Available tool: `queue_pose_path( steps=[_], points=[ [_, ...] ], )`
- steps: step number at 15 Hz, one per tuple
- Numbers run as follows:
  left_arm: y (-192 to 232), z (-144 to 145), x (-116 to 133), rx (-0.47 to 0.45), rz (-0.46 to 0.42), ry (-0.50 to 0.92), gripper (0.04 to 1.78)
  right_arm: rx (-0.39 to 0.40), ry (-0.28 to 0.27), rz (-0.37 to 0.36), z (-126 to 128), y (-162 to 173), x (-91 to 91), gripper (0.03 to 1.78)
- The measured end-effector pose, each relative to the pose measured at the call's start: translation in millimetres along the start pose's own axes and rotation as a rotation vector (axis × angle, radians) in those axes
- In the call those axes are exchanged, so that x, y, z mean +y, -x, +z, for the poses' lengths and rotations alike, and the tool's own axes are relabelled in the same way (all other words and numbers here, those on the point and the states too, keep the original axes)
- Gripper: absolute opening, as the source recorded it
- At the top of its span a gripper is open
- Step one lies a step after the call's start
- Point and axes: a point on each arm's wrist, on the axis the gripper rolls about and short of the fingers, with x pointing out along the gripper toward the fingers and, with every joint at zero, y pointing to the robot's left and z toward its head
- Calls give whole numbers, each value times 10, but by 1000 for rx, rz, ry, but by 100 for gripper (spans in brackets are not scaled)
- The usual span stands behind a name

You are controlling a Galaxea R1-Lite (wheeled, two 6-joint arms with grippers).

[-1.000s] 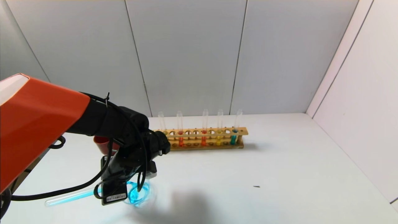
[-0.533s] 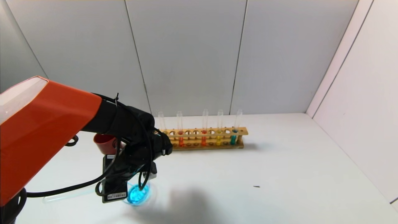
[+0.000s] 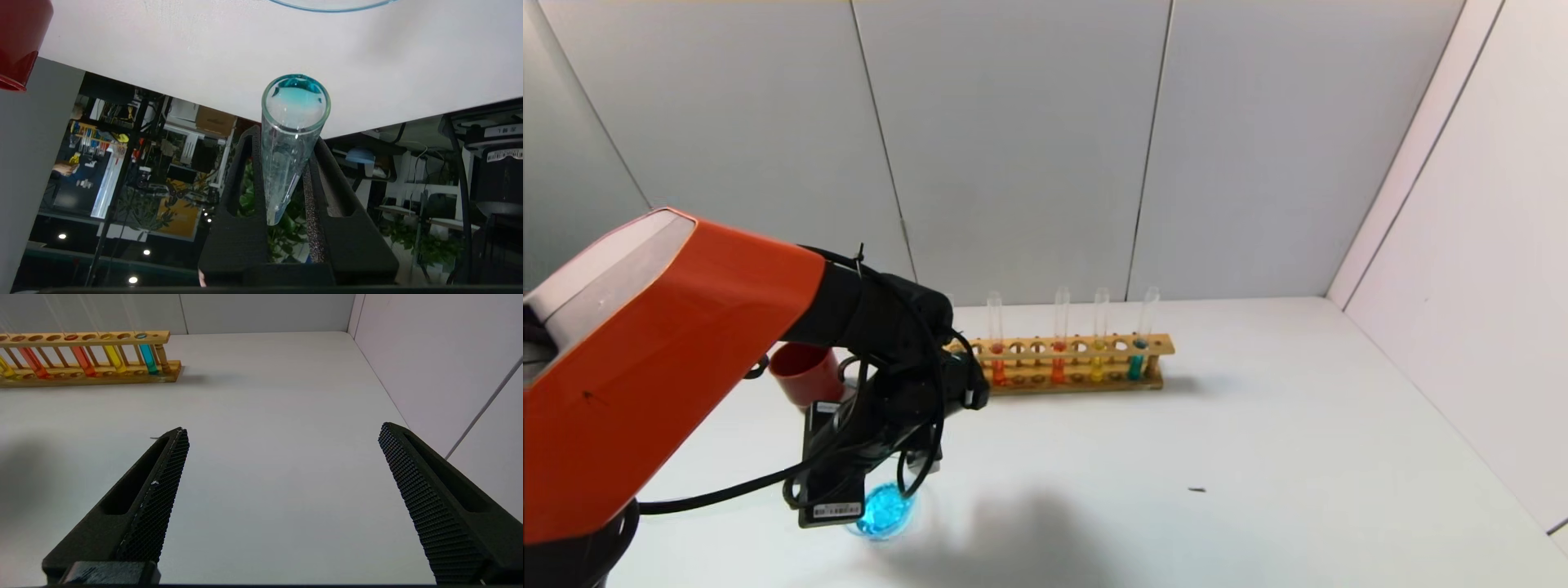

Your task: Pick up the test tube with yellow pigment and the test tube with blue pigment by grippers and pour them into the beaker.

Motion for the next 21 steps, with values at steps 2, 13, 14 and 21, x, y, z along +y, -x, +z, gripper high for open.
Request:
queue_pose_path(
  steps=[2, 13, 14, 21],
  points=[
    [19, 37, -14, 20, -4, -24, 31, 0, 0, 0, 0, 0, 0, 170],
    [19, 186, -23, 56, 1, -62, 31, 0, 0, 0, 1, 0, 0, 170],
    [27, 191, -34, 55, 2, -66, 31, 0, 0, 0, 1, 0, 0, 170],
    [87, 173, -50, 23, 4, -35, 31, -1, 0, 0, 2, 0, 0, 170]
  ],
)
